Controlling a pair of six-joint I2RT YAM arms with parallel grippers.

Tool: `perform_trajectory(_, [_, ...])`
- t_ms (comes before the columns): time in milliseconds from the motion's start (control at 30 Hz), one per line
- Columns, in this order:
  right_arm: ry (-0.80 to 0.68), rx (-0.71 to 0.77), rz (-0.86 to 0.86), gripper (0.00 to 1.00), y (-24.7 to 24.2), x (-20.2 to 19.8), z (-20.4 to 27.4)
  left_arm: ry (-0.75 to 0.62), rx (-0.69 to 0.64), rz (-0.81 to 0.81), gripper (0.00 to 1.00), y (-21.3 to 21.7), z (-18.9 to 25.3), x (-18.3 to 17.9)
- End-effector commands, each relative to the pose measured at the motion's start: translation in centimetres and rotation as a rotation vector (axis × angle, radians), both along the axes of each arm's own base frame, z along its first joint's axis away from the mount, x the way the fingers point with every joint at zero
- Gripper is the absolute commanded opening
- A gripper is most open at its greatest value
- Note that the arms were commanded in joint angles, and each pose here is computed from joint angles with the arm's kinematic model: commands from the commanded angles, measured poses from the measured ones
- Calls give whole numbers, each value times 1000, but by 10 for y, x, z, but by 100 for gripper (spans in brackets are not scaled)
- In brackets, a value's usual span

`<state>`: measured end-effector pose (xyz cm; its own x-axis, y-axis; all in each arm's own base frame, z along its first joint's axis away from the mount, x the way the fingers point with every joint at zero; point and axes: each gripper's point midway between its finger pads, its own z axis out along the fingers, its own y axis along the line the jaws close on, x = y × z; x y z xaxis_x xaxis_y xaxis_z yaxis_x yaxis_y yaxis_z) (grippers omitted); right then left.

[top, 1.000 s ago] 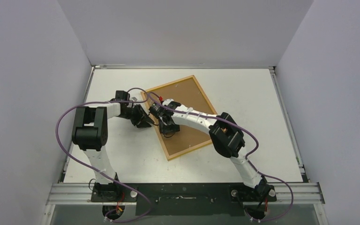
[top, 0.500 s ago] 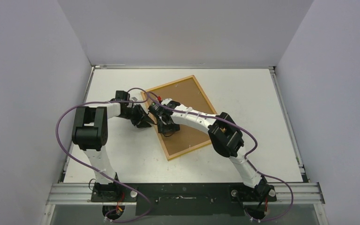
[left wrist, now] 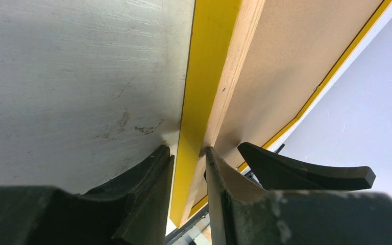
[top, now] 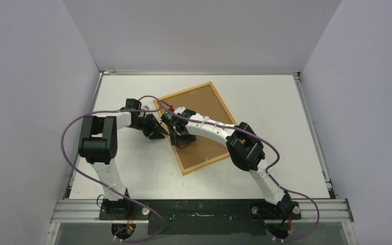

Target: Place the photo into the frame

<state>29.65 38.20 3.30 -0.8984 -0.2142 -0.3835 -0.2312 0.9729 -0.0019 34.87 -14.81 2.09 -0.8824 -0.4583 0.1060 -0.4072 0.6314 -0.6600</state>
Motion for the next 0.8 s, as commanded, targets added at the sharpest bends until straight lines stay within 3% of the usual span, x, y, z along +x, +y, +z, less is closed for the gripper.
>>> perform_trajectory(0, [52,-13,71,57,7,-16,-11,-2,10,-4,28,2,-7,0])
perform_trajectory(567, [45,-13,74,56,4,-21,-8,-5,11,-1,28,2,-6,1])
perform_trajectory(767, [-59,41,-28,57,4,4,20,-28,5,1,29,4,3,8])
